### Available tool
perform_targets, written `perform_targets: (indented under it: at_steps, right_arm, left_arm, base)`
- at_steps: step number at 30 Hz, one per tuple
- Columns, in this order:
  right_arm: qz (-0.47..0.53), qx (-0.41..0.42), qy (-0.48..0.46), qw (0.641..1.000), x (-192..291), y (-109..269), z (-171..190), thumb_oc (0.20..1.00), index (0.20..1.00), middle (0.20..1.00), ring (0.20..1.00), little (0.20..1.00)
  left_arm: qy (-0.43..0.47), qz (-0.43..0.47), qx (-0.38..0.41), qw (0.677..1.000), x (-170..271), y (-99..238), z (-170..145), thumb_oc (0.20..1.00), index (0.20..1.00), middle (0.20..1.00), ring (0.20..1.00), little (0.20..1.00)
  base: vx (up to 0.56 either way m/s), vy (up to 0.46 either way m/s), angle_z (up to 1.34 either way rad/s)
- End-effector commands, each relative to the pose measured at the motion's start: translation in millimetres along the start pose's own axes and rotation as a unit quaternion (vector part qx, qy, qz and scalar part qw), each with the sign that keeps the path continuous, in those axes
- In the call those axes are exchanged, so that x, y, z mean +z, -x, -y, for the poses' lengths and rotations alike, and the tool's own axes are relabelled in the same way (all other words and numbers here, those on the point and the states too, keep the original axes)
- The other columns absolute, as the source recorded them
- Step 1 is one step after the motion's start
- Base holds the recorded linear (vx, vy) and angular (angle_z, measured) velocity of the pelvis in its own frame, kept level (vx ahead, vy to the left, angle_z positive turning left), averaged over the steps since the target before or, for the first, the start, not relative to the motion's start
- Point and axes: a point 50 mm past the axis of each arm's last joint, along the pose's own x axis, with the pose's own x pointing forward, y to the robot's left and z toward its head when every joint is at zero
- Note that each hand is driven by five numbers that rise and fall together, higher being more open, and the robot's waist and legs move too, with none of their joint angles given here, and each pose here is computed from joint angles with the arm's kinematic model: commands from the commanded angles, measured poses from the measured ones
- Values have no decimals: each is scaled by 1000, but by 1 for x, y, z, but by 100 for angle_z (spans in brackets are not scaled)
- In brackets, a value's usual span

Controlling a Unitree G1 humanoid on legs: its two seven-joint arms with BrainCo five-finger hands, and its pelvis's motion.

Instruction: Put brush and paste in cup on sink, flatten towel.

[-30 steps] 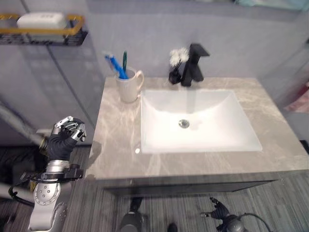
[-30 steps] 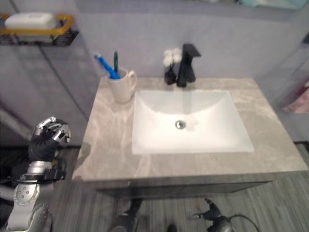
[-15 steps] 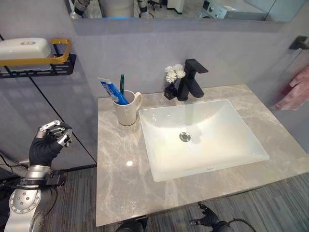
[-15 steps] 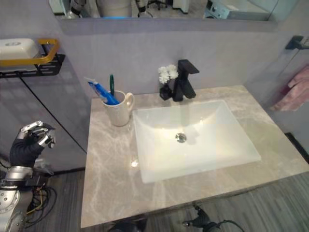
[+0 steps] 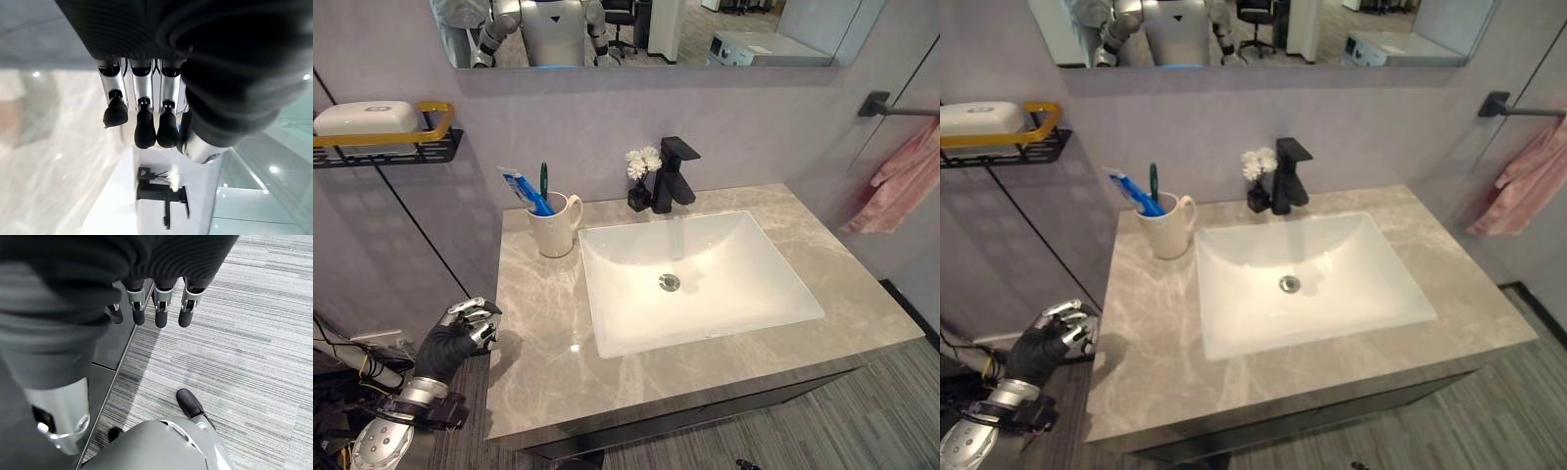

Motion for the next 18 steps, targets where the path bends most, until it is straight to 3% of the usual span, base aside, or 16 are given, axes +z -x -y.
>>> perform_targets:
  at_steps: [1, 18]
  right_arm:
    - [39, -27, 38, 998, 23, -5, 30, 1000, 1000, 1000, 1000, 1000]
    - [41, -78, 23, 996, 20, 0, 65, 1000, 1000, 1000, 1000, 1000]
  left_arm:
    - [8, 55, -35, 998, 24, -13, 5, 200, 200, 200, 200, 200]
    - [13, 10, 35, 999, -2, -30, -12, 200, 200, 200, 200, 200]
  base:
    - [-14, -53, -5]
    - [-9, -20, -8]
